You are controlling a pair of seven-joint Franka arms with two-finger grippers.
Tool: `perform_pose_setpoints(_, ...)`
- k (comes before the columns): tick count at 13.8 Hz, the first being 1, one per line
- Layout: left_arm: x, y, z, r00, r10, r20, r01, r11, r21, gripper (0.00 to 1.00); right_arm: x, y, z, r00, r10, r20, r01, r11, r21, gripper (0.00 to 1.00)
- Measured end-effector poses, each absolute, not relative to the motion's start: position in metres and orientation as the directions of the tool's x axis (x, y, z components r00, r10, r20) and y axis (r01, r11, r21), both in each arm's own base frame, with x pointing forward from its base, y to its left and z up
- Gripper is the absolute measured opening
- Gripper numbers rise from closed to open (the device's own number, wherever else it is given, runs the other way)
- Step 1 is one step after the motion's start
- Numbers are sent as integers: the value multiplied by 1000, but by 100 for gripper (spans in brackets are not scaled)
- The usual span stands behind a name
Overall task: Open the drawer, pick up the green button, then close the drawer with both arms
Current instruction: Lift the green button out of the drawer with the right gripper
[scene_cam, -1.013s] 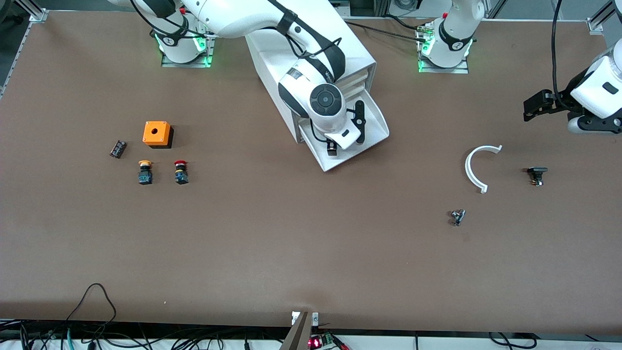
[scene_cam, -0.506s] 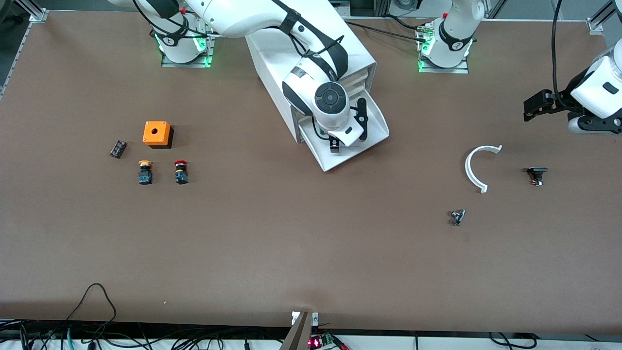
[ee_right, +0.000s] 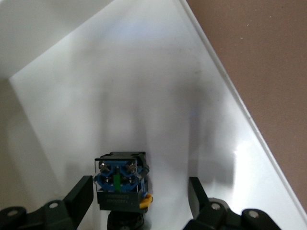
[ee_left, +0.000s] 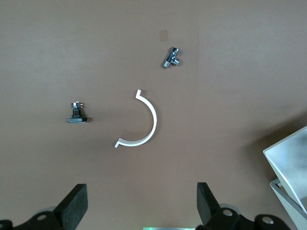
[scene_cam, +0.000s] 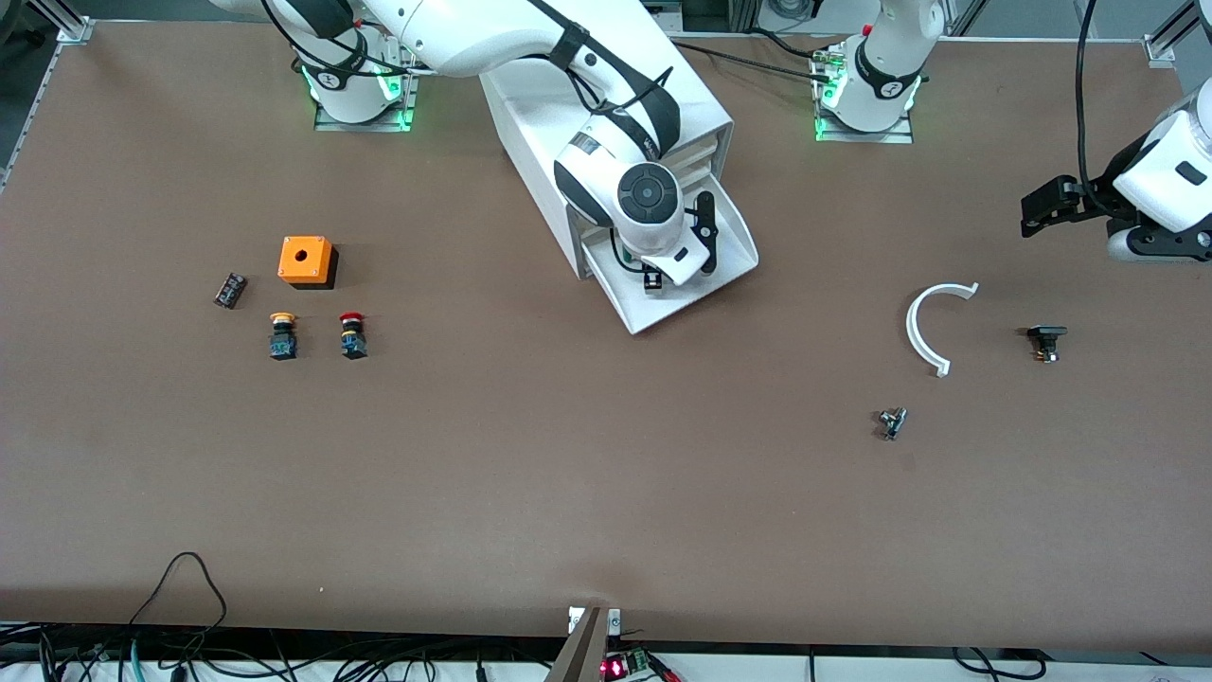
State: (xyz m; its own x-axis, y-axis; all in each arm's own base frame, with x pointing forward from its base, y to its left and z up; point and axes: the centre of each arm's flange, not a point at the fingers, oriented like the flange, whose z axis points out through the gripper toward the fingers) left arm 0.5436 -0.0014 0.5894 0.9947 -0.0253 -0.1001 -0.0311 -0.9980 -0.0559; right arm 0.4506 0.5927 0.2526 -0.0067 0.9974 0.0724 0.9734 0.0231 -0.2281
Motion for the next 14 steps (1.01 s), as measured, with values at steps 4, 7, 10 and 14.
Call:
perform_pose_setpoints(4, 544, 0, 590, 995, -23, -100, -28, -998, -56, 100, 452, 594, 255, -6, 997, 78, 975, 23, -223, 58)
perform_pose_setpoints(7, 544, 1, 589, 995, -22, -101, -27, -998, -55, 100, 453, 596, 260, -16, 996, 88, 976, 34, -216, 42)
perform_pose_setpoints(10, 546, 1, 584, 994, -22, -109, -28, -998, -53, 100, 454, 598, 264, -46, 994, 101, 976, 66, -208, 42)
perform_pose_setpoints(14, 547, 2, 582, 993, -21, -113, -27, -998, -52, 100, 454, 599, 267, -65, 992, 111, 976, 86, -200, 42)
